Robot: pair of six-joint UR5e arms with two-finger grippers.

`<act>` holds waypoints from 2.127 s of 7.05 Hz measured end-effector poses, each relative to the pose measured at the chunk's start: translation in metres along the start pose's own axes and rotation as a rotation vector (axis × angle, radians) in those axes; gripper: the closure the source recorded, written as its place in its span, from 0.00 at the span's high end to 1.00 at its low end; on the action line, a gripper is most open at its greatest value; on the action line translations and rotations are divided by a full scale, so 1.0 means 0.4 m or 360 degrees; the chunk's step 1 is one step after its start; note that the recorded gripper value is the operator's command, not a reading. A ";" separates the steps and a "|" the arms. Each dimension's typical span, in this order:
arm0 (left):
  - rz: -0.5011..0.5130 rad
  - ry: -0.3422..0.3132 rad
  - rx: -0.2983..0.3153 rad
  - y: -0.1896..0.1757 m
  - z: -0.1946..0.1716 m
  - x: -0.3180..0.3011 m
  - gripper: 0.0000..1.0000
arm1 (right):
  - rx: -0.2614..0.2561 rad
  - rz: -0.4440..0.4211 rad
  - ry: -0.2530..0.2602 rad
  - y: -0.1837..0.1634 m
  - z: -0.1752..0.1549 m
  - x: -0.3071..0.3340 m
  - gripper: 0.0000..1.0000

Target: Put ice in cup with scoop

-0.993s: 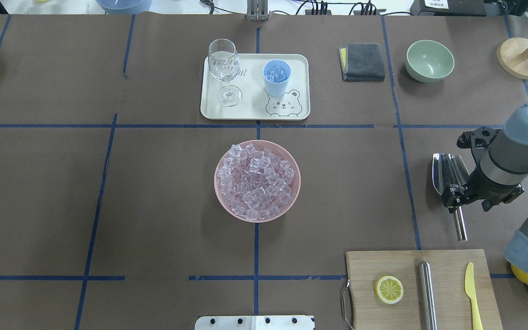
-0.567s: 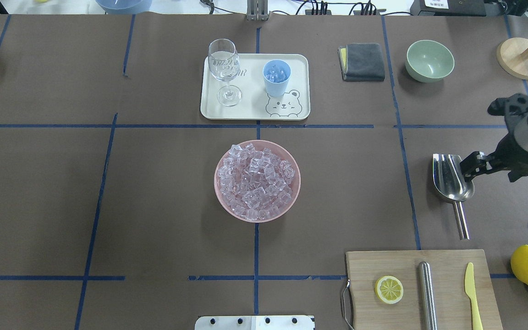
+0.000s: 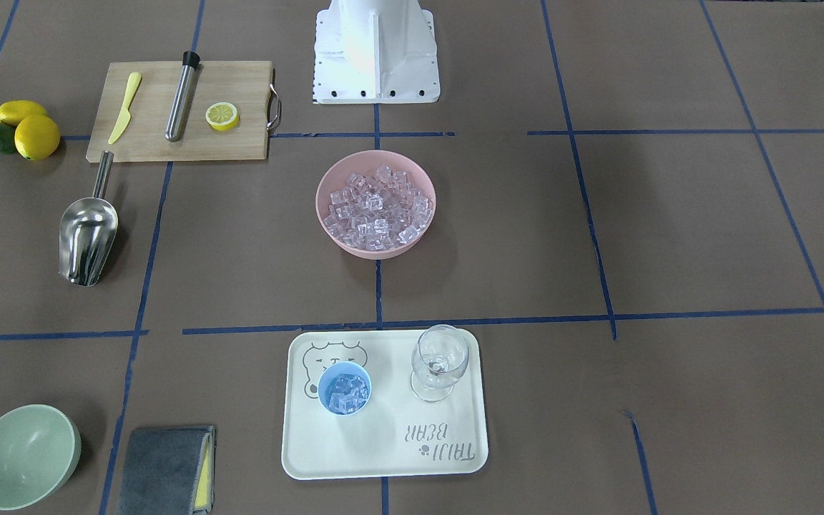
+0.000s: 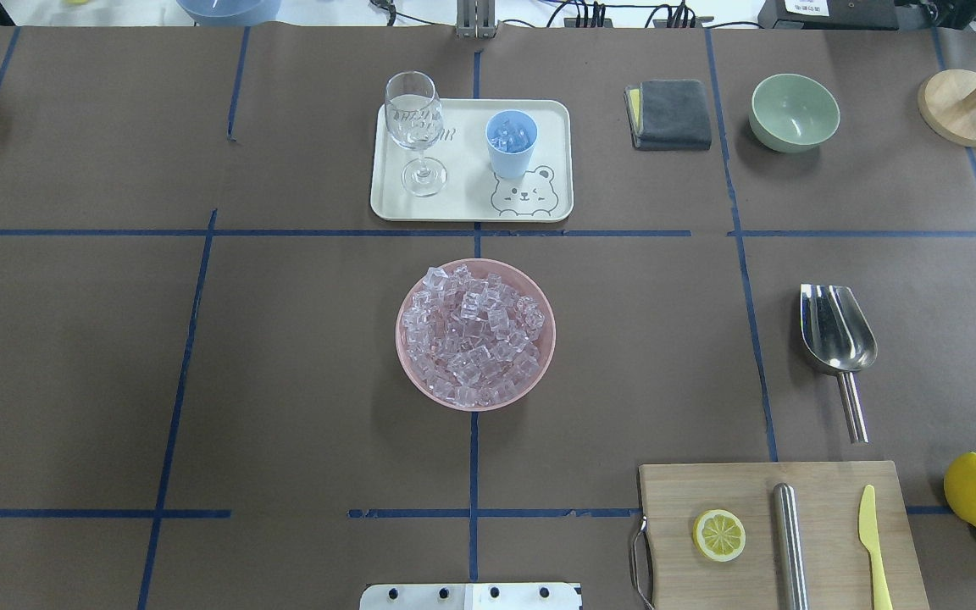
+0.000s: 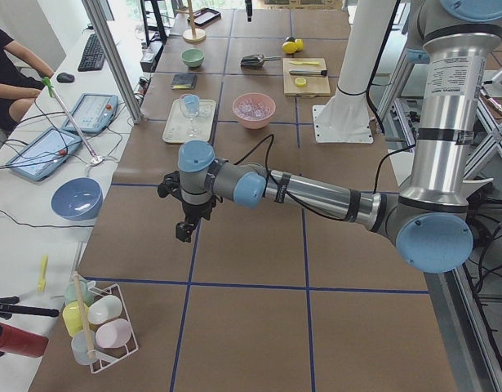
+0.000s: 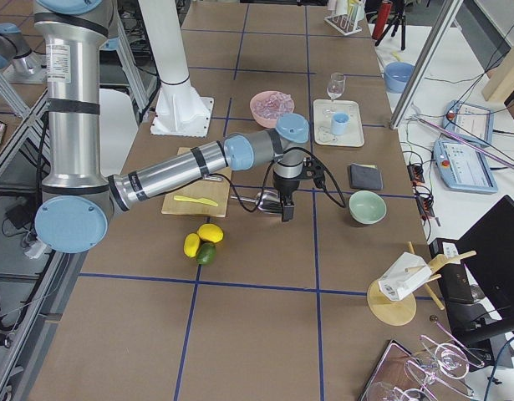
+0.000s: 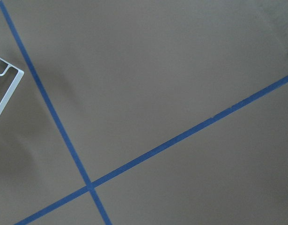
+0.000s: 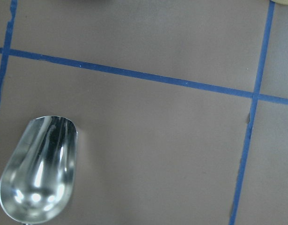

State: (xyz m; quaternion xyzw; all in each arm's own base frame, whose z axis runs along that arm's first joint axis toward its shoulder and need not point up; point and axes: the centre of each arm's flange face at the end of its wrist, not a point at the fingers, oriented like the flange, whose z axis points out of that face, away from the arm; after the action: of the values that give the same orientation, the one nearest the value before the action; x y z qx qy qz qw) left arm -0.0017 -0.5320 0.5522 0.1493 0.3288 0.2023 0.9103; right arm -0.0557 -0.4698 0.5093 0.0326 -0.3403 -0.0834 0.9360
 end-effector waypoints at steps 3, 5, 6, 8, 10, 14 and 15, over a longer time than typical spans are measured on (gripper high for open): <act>-0.0138 -0.0014 -0.0095 0.163 -0.008 -0.164 1.00 | 0.0027 -0.0077 -0.0074 0.026 -0.016 0.246 1.00; -0.0230 0.0038 -0.0153 0.224 0.021 -0.191 1.00 | 0.0054 -0.0053 -0.0060 0.031 -0.035 0.287 1.00; -0.0298 0.0093 -0.0184 0.241 0.029 -0.195 1.00 | 0.0067 -0.0036 -0.0059 0.036 -0.045 0.298 1.00; -0.0508 0.0110 -0.0188 0.219 0.016 -0.187 1.00 | 0.0058 -0.0007 -0.0064 0.051 -0.038 0.312 1.00; -0.0703 0.0122 -0.0158 0.188 -0.008 -0.170 1.00 | 0.0038 0.0056 -0.0089 0.065 -0.023 0.321 1.00; -0.0763 0.0208 -0.0148 0.190 0.001 -0.163 1.00 | 0.0026 0.0124 -0.0169 0.086 -0.009 0.335 1.00; -0.0765 0.0208 -0.0150 0.193 0.003 -0.164 1.00 | 0.0017 0.0136 -0.0186 0.088 -0.001 0.341 1.00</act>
State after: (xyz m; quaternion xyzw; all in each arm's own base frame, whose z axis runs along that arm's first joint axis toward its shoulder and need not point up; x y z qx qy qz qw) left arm -0.0678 -0.4952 0.6196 0.0107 0.4033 0.0044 0.9150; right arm 0.0520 -0.4596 0.5994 0.0180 -0.3959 -0.0434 0.9171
